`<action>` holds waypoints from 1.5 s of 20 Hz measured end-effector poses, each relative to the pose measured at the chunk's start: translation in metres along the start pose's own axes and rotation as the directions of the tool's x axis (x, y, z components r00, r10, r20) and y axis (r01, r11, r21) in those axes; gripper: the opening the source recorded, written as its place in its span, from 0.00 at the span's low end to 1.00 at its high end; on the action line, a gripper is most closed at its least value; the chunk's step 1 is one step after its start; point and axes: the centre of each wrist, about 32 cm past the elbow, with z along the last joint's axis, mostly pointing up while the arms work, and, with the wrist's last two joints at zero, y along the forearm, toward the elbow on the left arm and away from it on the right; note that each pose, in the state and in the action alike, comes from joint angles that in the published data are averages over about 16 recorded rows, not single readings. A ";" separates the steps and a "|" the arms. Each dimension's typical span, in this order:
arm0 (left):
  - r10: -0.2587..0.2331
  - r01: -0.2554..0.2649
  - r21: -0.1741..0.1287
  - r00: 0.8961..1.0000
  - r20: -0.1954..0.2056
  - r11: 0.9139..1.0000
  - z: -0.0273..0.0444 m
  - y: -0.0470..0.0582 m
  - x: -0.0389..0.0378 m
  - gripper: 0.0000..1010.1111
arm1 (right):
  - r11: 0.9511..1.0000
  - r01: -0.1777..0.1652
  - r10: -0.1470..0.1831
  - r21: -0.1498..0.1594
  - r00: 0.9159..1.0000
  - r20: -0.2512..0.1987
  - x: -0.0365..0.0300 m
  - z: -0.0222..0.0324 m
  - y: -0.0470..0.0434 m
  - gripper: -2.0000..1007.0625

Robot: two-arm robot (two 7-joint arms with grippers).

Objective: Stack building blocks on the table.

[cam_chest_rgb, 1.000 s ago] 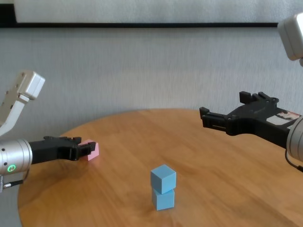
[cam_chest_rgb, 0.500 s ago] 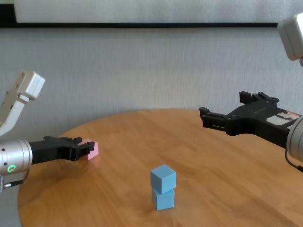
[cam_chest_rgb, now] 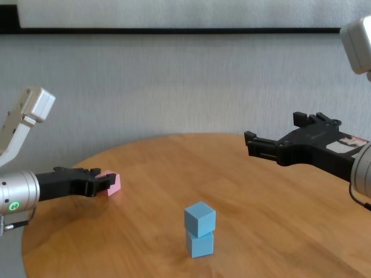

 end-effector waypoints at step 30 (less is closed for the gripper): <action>0.020 -0.018 -0.052 0.999 0.040 0.998 0.0054 -0.001 -0.0017 0.40 | 1.000 0.000 0.000 0.000 1.000 0.000 0.0000 0.0000 0.0000 1.00</action>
